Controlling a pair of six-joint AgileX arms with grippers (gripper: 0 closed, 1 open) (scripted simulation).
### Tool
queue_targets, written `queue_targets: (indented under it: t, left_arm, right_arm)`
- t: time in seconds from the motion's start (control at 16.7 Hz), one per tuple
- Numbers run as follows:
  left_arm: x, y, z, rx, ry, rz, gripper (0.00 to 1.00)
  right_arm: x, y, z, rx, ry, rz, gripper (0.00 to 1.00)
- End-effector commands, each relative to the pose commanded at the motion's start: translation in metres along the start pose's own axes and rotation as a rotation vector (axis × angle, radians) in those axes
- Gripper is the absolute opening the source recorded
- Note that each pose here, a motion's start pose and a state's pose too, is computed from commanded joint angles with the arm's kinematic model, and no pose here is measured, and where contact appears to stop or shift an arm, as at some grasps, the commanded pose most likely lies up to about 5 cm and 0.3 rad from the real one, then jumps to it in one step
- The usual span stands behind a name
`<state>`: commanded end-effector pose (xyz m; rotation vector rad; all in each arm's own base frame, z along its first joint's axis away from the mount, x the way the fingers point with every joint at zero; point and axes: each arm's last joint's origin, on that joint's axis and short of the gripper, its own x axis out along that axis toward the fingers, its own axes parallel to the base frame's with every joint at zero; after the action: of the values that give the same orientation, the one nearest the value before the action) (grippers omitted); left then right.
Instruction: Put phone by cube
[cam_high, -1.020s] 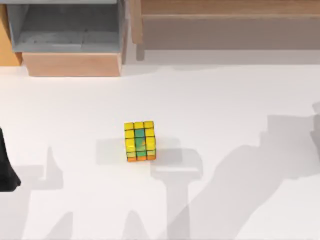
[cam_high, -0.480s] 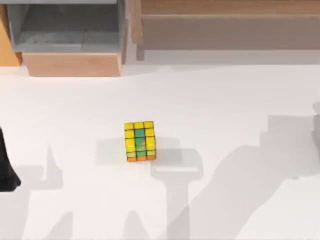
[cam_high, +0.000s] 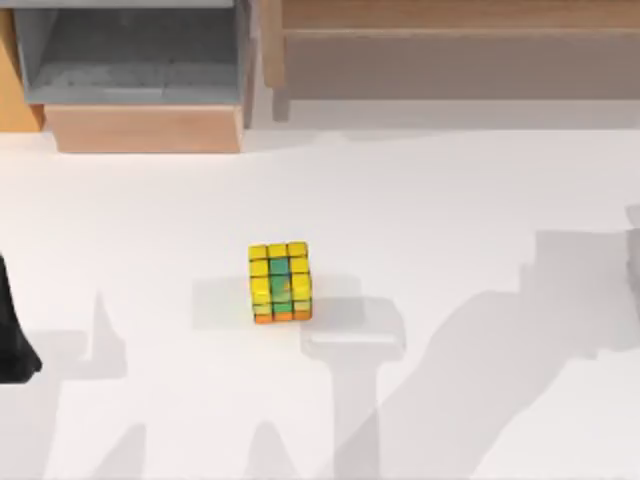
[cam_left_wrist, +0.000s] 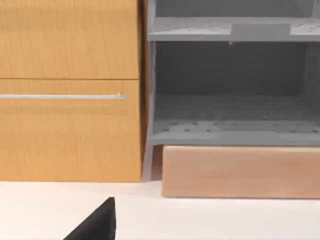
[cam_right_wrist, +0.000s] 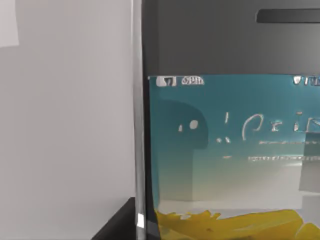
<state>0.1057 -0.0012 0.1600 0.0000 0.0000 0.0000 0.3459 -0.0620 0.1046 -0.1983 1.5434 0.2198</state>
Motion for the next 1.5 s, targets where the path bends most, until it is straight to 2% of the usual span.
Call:
queue_targets:
  t: [0.36,0.78,1.08,1.5]
  left_arm:
    - [0.000,0.000,0.000,0.000,0.000,0.000,1.00]
    - [0.000,0.000,0.000,0.000,0.000,0.000,1.00]
    - [0.000,0.000,0.000,0.000,0.000,0.000,1.00]
    - [0.000,0.000,0.000,0.000,0.000,0.000,1.00]
  right_arm:
    - [0.000,0.000,0.000,0.000,0.000,0.000,0.00]
    - [-0.028,0.000,0.001,-0.001,-0.015,-0.010,0.00]
    - [-0.028,0.000,0.001,0.001,-0.014,-0.009,0.00]
    - [-0.097,0.026,0.035,0.048,-0.194,-0.101,0.00]
